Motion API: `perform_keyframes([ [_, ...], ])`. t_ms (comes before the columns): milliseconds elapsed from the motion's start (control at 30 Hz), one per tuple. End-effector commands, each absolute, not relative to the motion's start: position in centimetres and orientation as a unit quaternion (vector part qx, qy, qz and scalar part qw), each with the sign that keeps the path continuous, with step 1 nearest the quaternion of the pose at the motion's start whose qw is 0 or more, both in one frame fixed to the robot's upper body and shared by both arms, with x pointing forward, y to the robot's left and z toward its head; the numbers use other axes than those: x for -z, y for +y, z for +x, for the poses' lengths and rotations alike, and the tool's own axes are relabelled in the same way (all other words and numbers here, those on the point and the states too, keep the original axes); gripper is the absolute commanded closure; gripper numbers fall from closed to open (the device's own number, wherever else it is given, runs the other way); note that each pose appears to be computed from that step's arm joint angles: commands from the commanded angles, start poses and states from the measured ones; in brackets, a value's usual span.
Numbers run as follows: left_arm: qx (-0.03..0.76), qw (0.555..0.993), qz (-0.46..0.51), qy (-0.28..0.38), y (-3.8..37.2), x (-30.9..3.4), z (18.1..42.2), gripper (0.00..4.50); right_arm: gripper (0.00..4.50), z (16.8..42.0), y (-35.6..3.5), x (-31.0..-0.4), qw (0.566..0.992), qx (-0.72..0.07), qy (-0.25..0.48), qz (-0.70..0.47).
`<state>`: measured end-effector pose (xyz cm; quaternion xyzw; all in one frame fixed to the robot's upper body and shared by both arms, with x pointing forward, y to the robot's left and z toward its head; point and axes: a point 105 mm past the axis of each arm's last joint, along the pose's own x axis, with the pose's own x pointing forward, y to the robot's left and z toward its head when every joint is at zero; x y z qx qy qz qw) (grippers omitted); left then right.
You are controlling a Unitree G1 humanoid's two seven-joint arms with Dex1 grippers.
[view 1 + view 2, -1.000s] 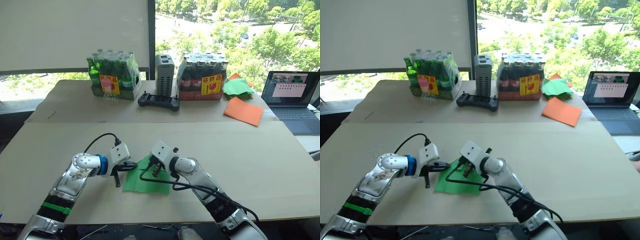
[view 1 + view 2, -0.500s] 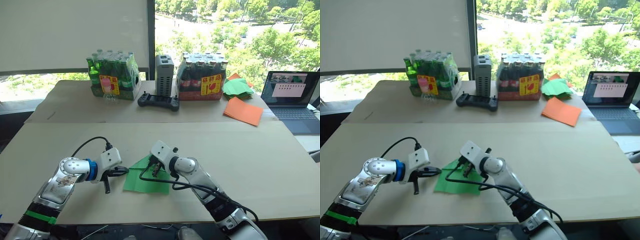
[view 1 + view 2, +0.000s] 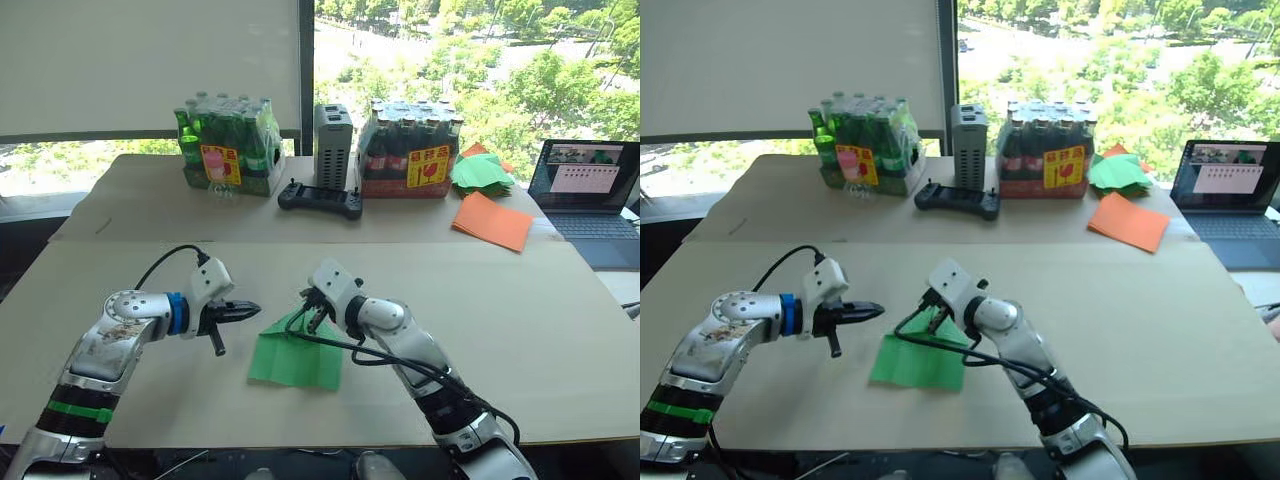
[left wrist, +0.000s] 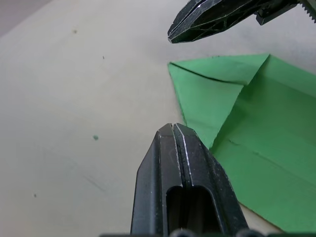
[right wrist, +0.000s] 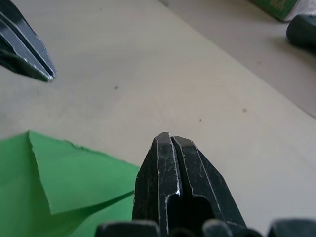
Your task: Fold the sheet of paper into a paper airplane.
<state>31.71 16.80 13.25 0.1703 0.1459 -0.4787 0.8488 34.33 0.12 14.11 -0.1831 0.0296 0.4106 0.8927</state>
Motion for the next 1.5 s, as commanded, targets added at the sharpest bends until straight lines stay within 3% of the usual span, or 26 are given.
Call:
perform_keyframes([
  [33, 0.501, 0.835, 0.177, 0.143, 15.4, -12.3, 31.6, 4.48, 4.50, 33.7, -0.1, -16.9, 0.896, -0.415, -0.003, -0.159],
  [167, 0.516, 0.824, 0.179, 0.149, 14.4, -10.9, 31.7, 4.48, 4.50, 33.3, -1.2, -16.7, 0.898, -0.412, 0.011, -0.155],
  [300, 0.533, 0.809, 0.191, 0.160, 13.1, -9.0, 31.9, 4.48, 4.50, 32.0, -4.8, -14.4, 0.895, -0.408, 0.060, -0.169],
  [667, 0.546, 0.793, 0.207, 0.174, 13.0, -6.8, 32.0, 4.48, 4.50, 26.2, -9.6, -9.7, 0.826, -0.480, 0.165, -0.247],
  [933, 0.548, 0.793, 0.199, 0.174, 12.5, -6.6, 31.7, 4.48, 4.50, 26.7, -8.5, -7.6, 0.820, -0.474, 0.169, -0.272],
  [1233, 0.545, 0.796, 0.194, 0.177, 12.5, -6.6, 31.2, 4.48, 4.50, 27.4, -6.3, -8.5, 0.845, -0.473, 0.139, -0.206],
  [1500, 0.542, 0.799, 0.186, 0.182, 12.4, -6.3, 30.7, 4.48, 4.50, 28.2, -4.7, -11.7, 0.866, -0.477, 0.084, -0.124],
])
